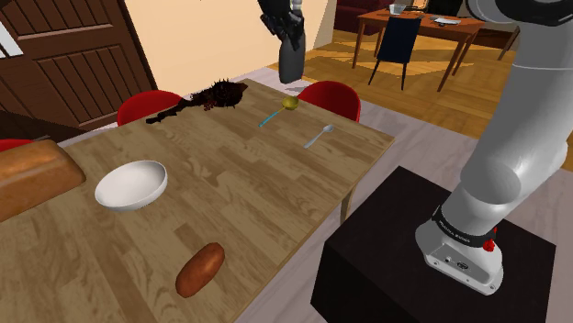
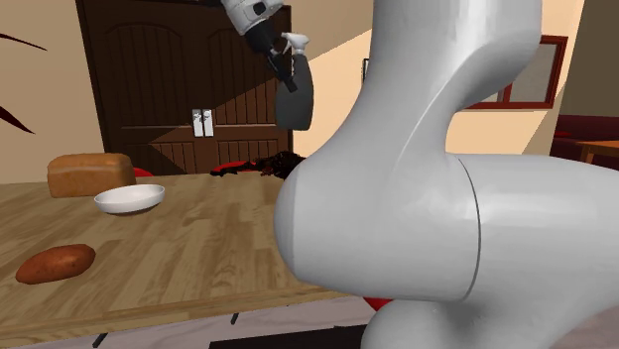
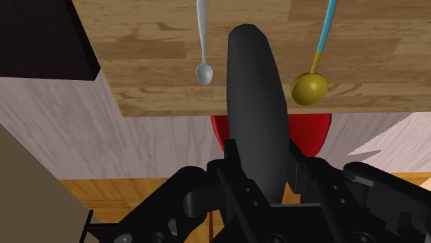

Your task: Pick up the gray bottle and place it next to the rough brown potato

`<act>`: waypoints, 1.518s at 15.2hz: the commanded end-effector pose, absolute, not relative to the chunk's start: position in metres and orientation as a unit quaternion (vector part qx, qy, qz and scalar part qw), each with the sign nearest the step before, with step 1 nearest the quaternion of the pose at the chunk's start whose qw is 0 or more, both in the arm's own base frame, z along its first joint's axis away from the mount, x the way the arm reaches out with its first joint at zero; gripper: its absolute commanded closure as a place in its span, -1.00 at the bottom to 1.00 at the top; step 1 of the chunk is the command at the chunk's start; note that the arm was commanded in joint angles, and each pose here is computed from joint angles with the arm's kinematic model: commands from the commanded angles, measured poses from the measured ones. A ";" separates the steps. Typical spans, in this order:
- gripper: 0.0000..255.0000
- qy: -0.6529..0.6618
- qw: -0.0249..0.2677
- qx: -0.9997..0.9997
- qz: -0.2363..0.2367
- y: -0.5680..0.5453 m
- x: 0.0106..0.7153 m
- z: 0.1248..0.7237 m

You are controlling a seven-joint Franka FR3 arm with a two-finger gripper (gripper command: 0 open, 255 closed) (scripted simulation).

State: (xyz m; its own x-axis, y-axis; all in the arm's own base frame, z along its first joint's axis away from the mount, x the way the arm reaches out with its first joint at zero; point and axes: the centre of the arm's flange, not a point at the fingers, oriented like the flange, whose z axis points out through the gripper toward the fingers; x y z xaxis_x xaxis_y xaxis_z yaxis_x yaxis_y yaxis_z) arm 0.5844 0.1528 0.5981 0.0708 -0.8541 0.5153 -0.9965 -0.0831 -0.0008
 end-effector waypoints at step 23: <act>1.00 -0.653 0.181 0.708 0.197 0.417 0.418 0.525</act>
State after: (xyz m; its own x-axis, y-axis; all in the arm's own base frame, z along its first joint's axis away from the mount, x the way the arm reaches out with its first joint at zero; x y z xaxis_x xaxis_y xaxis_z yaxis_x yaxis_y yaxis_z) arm 0.4253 0.4041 0.5267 0.0709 -0.8539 0.5155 -0.9966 -0.0827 0.0000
